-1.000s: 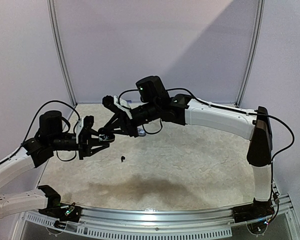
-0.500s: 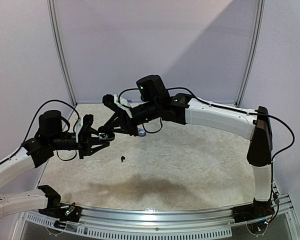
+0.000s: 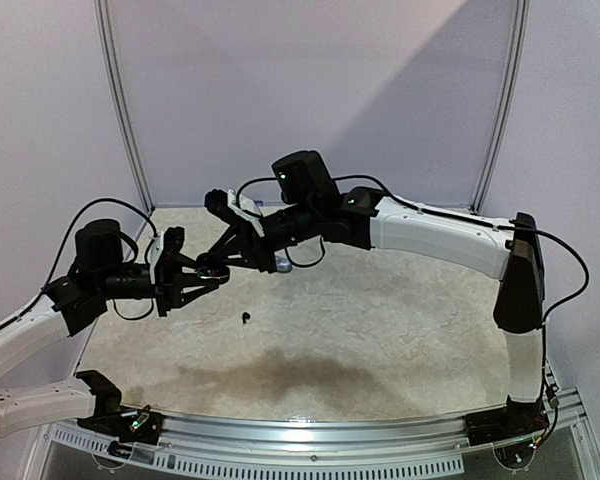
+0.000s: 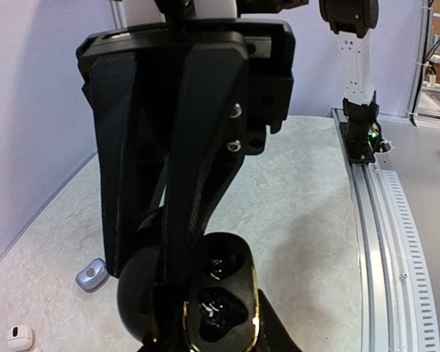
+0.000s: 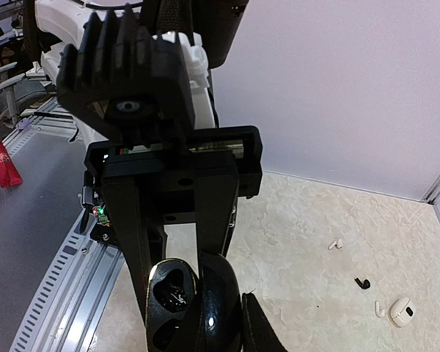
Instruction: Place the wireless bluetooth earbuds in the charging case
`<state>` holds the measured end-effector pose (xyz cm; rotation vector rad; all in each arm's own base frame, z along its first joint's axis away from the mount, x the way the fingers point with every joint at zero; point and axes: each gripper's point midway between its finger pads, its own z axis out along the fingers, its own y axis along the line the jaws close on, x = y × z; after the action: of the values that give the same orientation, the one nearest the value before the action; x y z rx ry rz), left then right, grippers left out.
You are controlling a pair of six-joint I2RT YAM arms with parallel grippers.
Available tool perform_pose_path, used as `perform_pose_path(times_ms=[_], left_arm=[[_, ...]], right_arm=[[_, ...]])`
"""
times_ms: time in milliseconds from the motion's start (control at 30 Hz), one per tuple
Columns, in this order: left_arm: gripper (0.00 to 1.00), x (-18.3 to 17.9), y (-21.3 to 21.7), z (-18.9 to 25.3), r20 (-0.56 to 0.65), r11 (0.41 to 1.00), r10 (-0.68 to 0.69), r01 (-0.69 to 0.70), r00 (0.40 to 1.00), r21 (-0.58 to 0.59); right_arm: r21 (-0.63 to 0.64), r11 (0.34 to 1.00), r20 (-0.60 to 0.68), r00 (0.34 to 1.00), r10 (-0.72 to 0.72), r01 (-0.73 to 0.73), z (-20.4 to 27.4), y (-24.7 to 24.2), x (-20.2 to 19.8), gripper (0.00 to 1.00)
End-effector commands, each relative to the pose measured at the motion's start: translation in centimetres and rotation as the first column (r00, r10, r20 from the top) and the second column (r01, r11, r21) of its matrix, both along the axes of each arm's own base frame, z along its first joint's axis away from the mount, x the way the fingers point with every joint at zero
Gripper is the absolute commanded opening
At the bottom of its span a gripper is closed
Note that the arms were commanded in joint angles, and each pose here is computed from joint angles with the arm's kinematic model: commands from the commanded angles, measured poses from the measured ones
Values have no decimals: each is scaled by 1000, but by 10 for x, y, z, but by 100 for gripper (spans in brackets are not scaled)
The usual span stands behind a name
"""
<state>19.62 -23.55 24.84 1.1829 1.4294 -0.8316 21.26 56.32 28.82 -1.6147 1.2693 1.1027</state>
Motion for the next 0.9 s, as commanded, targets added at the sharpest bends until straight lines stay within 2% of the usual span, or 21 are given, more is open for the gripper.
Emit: perform_pose_path(times_ms=[0,100,133,233,333,867], left_arm=[[12,-3,-1,-6,-22,1000,-2,2,1000,-6],[3,0,-2,-2,-10,1000,7,-8,1000,-26],[5,0,-2,-2,-12,1000,10,-10,1000,-27],[22,1,-1,-3,-13,1000,18,-18,1000,-24],[29,1,-1,-4,-16,999,20,-20,1000,-25],[31,2,0,-9,-4,1000,24,-24,1000,-11]], right_arm=[[2,1000,-3,1000,-5,5,-1,4,1,0],[7,1000,-4,1000,-8,8,1,4,1,0],[7,1000,-8,1000,-10,10,1,4,2,0],[13,1000,-11,1000,-5,5,3,4,1,0],[14,1000,-7,1000,-3,3,5,3,0,0],[15,1000,-3,1000,-1,1,5,2,-1,0]])
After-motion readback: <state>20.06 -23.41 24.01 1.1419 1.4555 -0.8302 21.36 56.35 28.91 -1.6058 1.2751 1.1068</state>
